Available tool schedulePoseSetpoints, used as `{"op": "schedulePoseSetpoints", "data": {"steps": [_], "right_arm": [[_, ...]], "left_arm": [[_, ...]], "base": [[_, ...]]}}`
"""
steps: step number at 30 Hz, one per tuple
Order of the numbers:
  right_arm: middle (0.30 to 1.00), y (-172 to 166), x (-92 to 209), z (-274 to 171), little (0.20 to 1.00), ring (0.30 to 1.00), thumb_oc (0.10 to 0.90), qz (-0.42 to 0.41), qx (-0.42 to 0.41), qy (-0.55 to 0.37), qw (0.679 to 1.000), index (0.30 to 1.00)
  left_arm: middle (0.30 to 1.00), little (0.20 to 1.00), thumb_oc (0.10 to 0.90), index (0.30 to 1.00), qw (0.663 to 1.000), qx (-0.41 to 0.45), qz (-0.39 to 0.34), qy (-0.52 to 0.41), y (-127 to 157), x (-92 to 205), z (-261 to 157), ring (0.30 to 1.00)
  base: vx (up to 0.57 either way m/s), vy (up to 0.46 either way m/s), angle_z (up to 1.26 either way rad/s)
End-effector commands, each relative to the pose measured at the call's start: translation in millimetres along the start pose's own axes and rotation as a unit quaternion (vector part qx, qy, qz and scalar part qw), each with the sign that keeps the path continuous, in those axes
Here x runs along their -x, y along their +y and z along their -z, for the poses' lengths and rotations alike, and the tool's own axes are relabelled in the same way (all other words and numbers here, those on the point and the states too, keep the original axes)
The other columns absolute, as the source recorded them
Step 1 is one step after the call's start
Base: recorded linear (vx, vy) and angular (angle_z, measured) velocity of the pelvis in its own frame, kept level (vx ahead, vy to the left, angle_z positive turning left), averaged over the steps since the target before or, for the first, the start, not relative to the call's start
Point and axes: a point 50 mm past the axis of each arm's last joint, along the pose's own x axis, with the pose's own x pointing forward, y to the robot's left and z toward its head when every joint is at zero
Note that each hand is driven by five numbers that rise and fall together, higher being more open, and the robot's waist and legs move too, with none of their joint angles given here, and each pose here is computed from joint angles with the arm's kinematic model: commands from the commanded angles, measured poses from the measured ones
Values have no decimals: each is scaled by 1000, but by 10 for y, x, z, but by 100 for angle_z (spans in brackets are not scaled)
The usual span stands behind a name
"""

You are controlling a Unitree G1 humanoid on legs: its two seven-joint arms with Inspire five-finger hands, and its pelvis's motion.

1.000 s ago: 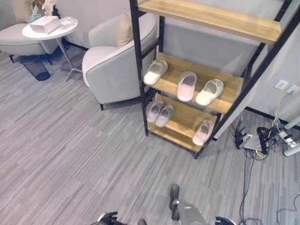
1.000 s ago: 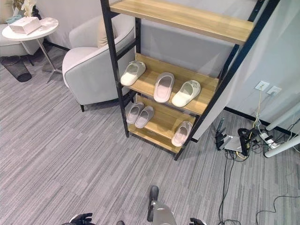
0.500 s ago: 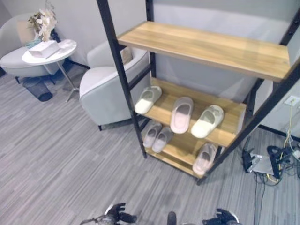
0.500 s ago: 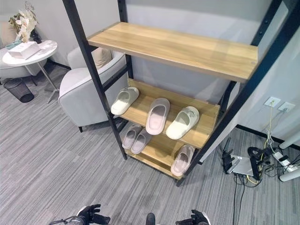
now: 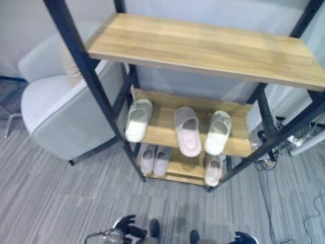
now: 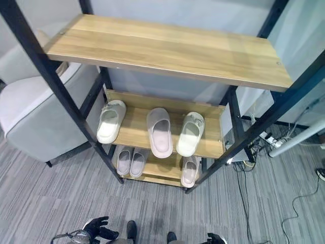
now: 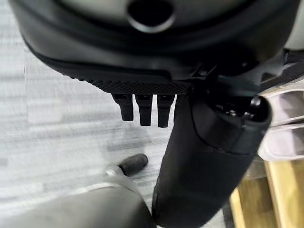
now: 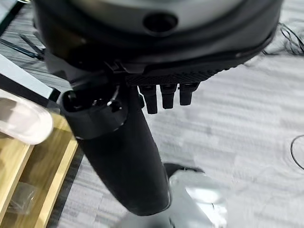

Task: Arrange the slippers neatly on the shoe rack.

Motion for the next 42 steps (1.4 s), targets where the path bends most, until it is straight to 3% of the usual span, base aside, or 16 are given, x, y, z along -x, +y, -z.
{"op": "schedulePoseSetpoints", "data": {"steps": [1, 9, 25, 34, 36, 42], "right_arm": [[900, -232, -20, -182, 900, 900, 800, 33, 23, -36, 999, 900], [900, -218, -13, -158, 900, 900, 800, 28, 36, -40, 998, 900], [900, -359, 0, -20, 900, 900, 800, 52, 37, -17, 998, 900], [900, -378, 14, 68, 900, 900, 800, 57, 22, -8, 998, 900], [900, -414, 22, 77, 900, 900, 800, 59, 17, -12, 998, 900], [900, -429, 30, 105, 900, 900, 800, 58, 24, -10, 998, 900]], "left_arm": [[900, 900, 800, 900, 1000, -11, -10, 13, 65, 20, 122, 900], [900, 900, 800, 900, 999, -11, -6, 39, 63, 57, 301, 900], [900, 900, 800, 900, 997, -24, 26, -64, -181, -2, -248, 900], [900, 900, 800, 900, 963, 4, 47, -265, -127, 208, -1027, 900], [900, 900, 800, 900, 936, 9, 71, -346, -46, 449, -1180, 900], [900, 900, 800, 900, 901, 11, 96, -422, 68, 795, -1285, 900]], "base": [[47, 54, -52], [89, 22, -23], [34, 32, 11], [29, 66, -13], [20, 23, -17], [24, -2, -4]]}}
